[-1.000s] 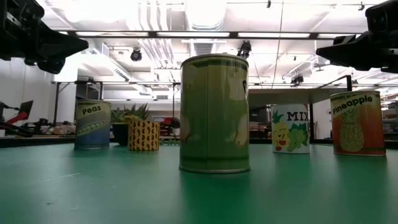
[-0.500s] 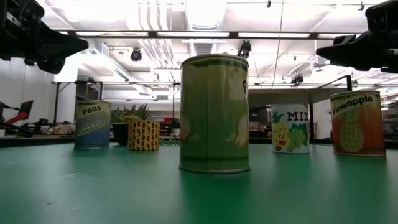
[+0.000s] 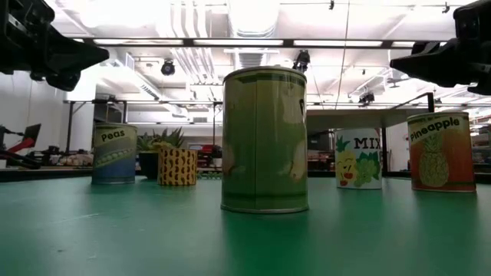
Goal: Pick and place cans onto a shelf
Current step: Put the canned black beans on the shelf
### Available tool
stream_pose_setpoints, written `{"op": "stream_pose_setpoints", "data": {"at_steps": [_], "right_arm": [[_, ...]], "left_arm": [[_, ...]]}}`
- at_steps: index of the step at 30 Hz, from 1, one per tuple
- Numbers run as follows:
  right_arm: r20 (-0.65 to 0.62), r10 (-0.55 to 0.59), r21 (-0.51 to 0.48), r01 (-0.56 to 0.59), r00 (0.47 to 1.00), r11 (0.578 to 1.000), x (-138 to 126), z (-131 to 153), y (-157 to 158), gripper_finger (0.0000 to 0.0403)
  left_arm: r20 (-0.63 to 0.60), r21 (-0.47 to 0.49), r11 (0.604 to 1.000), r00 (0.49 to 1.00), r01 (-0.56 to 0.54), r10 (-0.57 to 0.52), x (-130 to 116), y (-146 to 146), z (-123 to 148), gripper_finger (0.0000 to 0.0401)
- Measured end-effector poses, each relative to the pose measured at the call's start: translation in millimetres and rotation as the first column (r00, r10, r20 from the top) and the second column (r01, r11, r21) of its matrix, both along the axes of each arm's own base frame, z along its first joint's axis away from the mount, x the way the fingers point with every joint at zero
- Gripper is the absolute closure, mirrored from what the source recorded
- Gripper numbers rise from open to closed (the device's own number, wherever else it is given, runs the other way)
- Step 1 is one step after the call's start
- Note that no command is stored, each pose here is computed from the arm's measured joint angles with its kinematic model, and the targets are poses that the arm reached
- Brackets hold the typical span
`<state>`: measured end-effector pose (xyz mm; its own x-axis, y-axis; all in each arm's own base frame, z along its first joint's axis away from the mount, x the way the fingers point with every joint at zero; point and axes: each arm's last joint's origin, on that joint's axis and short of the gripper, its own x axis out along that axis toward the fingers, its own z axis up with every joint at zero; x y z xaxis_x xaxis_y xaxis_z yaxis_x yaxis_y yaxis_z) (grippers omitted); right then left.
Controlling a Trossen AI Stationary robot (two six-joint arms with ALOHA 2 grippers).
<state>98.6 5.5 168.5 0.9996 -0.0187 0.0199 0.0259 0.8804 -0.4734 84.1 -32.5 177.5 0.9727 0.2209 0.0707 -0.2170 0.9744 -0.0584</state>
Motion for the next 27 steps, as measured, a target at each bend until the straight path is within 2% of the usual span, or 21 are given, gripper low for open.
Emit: {"op": "stream_pose_setpoints", "data": {"at_steps": [2,5,7,10,12,15,18,20,24,27], "right_arm": [[0.014,-0.014,-0.021,0.015,1.0,1.0,0,1,0,0.039],[0.114,-0.06,-0.017,0.062,0.992,0.998,-1,11,-2,0.039],[0.151,-0.056,0.052,0.049,0.987,0.997,-1,15,-2,0.039],[0.192,-0.055,0.139,0.029,0.98,0.99,-2,18,-2,0.039],[0.239,-0.06,0.123,0.031,0.969,0.992,-3,23,-2,0.039],[0.266,-0.067,0.043,0.057,0.962,0.997,-4,26,-2,0.039],[0.281,-0.068,0.024,0.064,0.957,0.998,-5,27,-2,0.039],[0.288,-0.068,0.024,0.063,0.955,0.998,-5,28,-2,0.039],[0.31,-0.067,0.051,0.054,0.948,0.997,-6,30,-2,0.039],[0.312,-0.05,0.123,0.012,0.949,0.992,-5,30,-2,0.039]], "left_arm": [[0.047,-0.058,0.998,0.999,0.004,-0.002,0,0,4,0.0401],[0.183,-0.2,0.979,0.983,0.032,0.005,-3,2,17,0.0401],[0.265,-0.268,0.962,0.964,0.056,0.018,-5,4,25,0.0401],[0.359,-0.293,0.952,0.933,0.083,0.03,-9,6,35,0.0401],[0.414,-0.249,0.961,0.91,0.116,-0.002,-11,6,41,0.0401],[0.475,-0.08,0.969,0.863,0.235,-0.17,-13,2,47,0.0401],[0.527,0.093,0.935,0.78,0.342,-0.337,-14,-3,52,0.0401],[0.559,0.168,0.908,0.721,0.385,-0.409,-15,-6,56,0.0401],[0.59,0.261,0.874,0.649,0.41,-0.48,-14,-11,60,0.0401],[0.596,0.279,0.879,0.647,0.387,-0.475,-9,-14,61,0.0401]]}}
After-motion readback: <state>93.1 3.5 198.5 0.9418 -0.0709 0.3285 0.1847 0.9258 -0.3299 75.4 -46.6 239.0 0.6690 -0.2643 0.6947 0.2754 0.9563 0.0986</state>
